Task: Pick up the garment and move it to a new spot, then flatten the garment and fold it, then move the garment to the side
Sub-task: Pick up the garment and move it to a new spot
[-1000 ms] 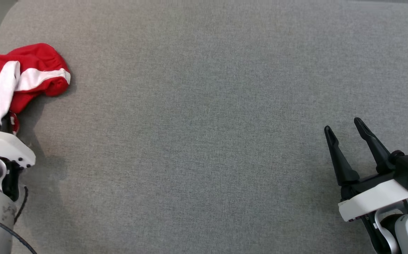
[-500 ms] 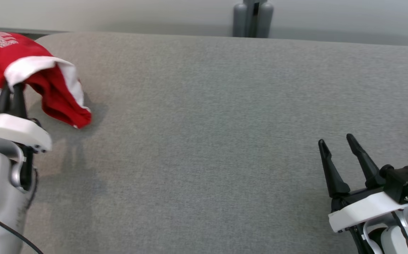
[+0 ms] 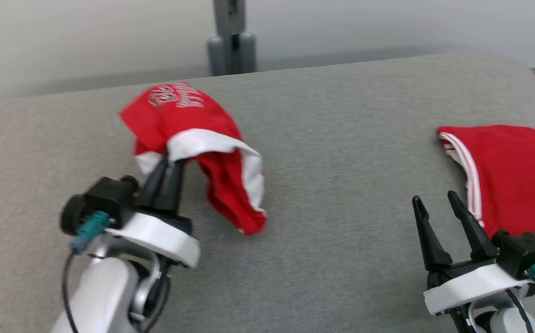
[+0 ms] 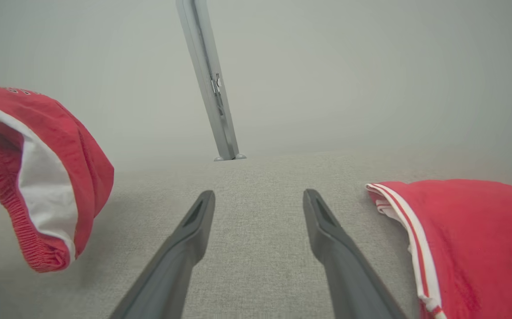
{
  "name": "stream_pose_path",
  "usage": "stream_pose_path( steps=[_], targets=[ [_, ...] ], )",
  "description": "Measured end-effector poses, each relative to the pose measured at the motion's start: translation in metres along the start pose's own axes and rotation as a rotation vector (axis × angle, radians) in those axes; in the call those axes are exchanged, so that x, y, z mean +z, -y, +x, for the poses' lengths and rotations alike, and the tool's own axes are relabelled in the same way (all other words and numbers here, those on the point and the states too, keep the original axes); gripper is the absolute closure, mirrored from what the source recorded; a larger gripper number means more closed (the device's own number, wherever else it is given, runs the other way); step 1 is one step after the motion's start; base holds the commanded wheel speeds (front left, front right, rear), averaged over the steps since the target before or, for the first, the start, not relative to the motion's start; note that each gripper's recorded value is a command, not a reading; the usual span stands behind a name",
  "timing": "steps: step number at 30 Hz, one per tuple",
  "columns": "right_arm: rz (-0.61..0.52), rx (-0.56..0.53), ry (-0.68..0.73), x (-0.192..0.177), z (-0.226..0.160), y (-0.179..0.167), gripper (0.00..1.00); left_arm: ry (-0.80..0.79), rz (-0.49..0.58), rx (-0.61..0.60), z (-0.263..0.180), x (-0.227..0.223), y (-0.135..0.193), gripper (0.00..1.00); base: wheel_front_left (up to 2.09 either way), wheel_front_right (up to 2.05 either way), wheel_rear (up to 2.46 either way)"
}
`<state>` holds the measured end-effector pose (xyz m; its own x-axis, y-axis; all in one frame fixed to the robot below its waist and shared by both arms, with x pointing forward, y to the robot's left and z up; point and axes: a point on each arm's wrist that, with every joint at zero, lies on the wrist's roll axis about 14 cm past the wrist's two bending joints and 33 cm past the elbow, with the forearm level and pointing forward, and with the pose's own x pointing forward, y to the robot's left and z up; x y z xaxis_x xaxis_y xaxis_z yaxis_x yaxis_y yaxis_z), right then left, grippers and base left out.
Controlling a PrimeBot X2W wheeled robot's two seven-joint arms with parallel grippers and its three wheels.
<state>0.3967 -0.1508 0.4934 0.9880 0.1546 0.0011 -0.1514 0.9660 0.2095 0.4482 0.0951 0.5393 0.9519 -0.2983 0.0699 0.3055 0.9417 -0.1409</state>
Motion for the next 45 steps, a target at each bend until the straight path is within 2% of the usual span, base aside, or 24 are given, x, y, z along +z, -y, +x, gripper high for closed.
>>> stream_pose_path(
  steps=[4, 7, 11, 17, 18, 19, 20, 21, 28, 32, 45],
  targets=[
    [-0.005, -0.088, 0.018, 0.006, -0.018, 0.026, 0.0, 0.011, -0.059, -0.166, 0.009, 0.005, 0.069, 1.0, 0.0, 0.0, 0.0],
    [-0.009, -0.14, 0.02, 0.008, -0.03, 0.041, 0.0, 0.003, -0.079, -0.236, 0.013, 0.002, 0.099, 1.0, 0.0, 0.0, 0.0],
    [-0.008, -0.172, 0.013, 0.005, -0.036, 0.049, 0.0, -0.08, -0.065, -0.23, 0.014, -0.029, 0.101, 1.0, 0.0, 0.0, 0.0],
    [0.005, -0.148, -0.013, -0.006, -0.025, 0.042, 0.0, -0.244, -0.082, -0.143, -0.007, -0.092, 0.072, 1.0, 0.0, 0.0, 0.0],
    [0.006, -0.14, -0.017, -0.007, -0.022, 0.041, 0.0, -0.267, -0.079, -0.131, -0.011, -0.1, 0.068, 0.93, 0.0, 0.0, 0.0],
    [0.009, -0.13, -0.024, -0.01, -0.019, 0.038, 0.0, -0.285, -0.083, -0.121, -0.014, -0.107, 0.063, 0.8, 0.0, 0.0, 0.0],
    [0.011, -0.122, -0.031, -0.013, -0.017, 0.035, 0.0, -0.303, -0.09, -0.104, -0.018, -0.113, 0.059, 0.59, 0.0, 0.0, 0.0],
    [0.013, -0.111, -0.037, -0.015, -0.015, 0.032, 0.0, -0.323, -0.094, -0.095, -0.023, -0.119, 0.055, 0.02, 0.0, 0.0, 0.0],
    [0.013, -0.06, -0.045, -0.018, -0.005, 0.019, 0.0, -0.335, -0.1, -0.035, -0.045, -0.126, 0.035, 0.0, 0.0, 0.0, 0.0],
    [0.004, -0.034, -0.033, -0.013, -0.005, 0.012, 0.0, -0.278, -0.093, 0.009, -0.054, -0.11, 0.02, 0.0, 0.0, 0.0, 0.0],
    [-0.058, 0.02, 0.065, 0.028, -0.005, -0.002, 0.0, 0.087, 0.024, 0.238, -0.07, 0.009, -0.046, 0.0, 0.0, 0.0, 0.0]
  ],
)
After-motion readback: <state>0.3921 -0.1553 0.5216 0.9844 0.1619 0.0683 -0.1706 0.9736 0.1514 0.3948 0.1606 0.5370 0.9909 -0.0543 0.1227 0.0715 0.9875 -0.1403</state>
